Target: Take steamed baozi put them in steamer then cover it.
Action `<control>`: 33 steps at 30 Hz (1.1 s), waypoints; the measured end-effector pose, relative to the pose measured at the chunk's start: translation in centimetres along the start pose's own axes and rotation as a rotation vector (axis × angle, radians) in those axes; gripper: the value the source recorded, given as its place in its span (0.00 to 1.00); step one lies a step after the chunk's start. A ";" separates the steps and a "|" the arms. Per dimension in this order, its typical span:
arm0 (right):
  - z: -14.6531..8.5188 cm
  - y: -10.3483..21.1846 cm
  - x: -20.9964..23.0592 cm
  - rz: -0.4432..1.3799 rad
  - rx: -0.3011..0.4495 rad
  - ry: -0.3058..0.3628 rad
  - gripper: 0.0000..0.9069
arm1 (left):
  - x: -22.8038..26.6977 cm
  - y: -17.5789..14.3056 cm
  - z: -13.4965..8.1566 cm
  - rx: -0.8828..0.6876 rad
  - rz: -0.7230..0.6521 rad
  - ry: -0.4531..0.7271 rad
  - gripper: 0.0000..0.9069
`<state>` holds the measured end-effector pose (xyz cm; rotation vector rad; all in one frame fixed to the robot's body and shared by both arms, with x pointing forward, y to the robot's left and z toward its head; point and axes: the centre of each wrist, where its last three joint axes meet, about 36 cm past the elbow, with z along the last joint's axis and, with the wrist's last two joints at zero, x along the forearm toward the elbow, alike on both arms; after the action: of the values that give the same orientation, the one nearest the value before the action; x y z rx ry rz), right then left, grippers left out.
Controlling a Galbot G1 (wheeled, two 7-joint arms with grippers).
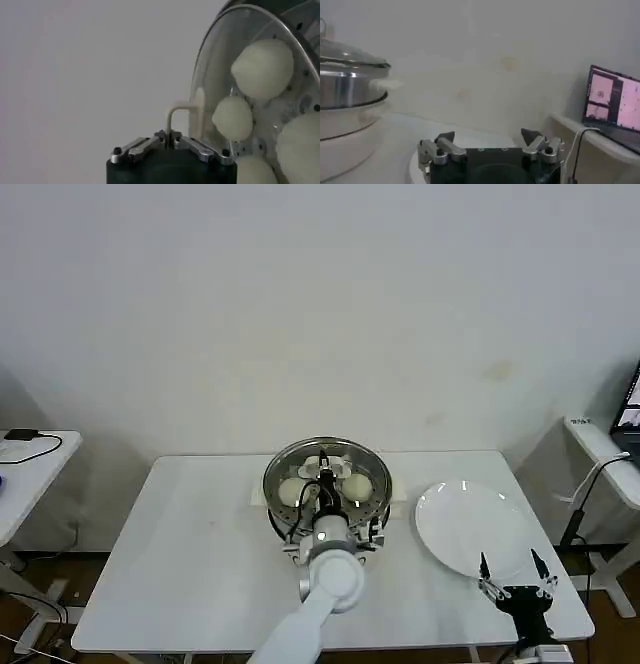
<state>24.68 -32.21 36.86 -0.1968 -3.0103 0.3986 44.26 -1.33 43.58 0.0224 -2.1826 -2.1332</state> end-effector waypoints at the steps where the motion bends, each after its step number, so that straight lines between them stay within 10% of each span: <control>1: 0.0 0.0 0.0 0.000 0.000 0.000 1.00 | 0.0 0.0 0.0 0.000 0.000 0.000 0.00; 20: 0.0 0.6 0.0 -0.011 -0.002 -0.003 1.00 | 0.2 -0.5 -0.2 -0.007 0.004 -0.004 0.00; 21: 0.0 0.7 0.0 -0.011 -0.002 -0.003 1.00 | 0.1 -0.5 -0.2 -0.007 0.003 -0.004 1.00; 33: 0.0 1.0 0.1 -0.022 -0.001 -0.004 1.00 | 0.3 -0.5 0.3 0.007 -0.005 0.003 1.00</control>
<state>24.74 -31.28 36.60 -0.1628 -3.0140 0.3965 43.93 -1.09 43.13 0.0319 -2.1911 -2.1263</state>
